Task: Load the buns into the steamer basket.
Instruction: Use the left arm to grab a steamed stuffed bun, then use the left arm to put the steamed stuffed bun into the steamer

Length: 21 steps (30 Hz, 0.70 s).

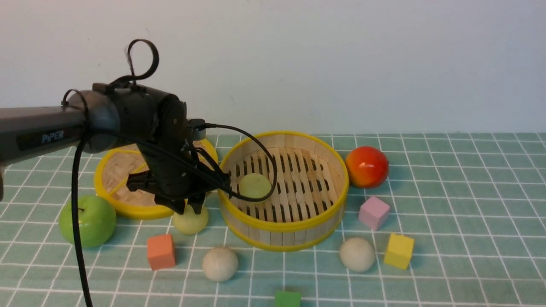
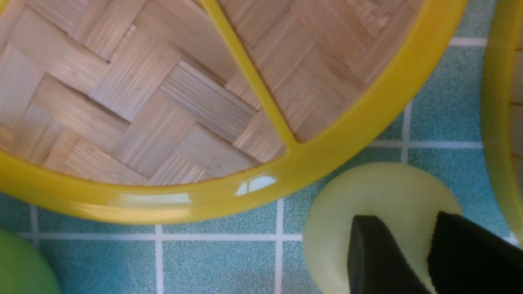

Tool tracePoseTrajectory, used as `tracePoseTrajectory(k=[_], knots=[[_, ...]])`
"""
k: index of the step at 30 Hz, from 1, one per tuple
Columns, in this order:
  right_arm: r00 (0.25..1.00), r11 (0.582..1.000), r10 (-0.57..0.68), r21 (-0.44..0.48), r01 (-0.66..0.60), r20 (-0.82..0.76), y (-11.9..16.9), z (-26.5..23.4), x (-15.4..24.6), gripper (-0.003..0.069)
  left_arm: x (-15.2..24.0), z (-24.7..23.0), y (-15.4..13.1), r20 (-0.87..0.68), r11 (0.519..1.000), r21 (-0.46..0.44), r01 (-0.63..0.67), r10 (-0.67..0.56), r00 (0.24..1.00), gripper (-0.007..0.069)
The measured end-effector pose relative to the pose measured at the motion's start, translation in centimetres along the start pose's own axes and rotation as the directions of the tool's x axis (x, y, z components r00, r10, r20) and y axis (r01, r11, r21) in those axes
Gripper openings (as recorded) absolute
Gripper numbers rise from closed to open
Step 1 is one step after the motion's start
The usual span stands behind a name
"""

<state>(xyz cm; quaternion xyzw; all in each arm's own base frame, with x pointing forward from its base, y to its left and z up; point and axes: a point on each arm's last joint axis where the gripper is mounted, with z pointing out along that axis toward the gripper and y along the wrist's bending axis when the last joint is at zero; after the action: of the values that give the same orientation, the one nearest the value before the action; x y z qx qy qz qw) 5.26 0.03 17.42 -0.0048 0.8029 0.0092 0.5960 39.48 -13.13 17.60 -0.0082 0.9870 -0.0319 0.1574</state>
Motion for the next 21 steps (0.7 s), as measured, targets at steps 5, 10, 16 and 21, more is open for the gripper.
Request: tracePoseTrajectory(k=[5, 10, 16, 21], knots=[[1.000, 1.000, 0.000, 0.000, 0.000, 0.000, 0.0, 0.0, 0.0, 0.0239, 0.0, 0.4, 0.0, -0.009, 1.000, -0.003, 0.000, 0.000, 1.000, 0.0145], [1.000, 1.000, 0.000, 0.000, 0.000, 0.000, 0.0, 0.0, 0.0, 0.0239, 0.1, 0.4, 0.0, -0.015, 1.000, -0.006, -0.002, 0.001, 1.000, 0.0028], [1.000, 1.000, 0.000, 0.000, 0.000, 0.000, 0.0, 0.0, 0.0, 0.0239, 0.1, -0.4, 0.1, -0.032, 1.000, -0.014, -0.001, 0.000, 0.999, -0.0007], [1.000, 1.000, 0.000, 0.000, 0.000, 0.000, 0.0, 0.0, 0.0, 0.0239, -0.1, -4.3, 0.2, 0.017, 1.000, 0.001, 0.004, -0.004, 1.000, -0.0007]])
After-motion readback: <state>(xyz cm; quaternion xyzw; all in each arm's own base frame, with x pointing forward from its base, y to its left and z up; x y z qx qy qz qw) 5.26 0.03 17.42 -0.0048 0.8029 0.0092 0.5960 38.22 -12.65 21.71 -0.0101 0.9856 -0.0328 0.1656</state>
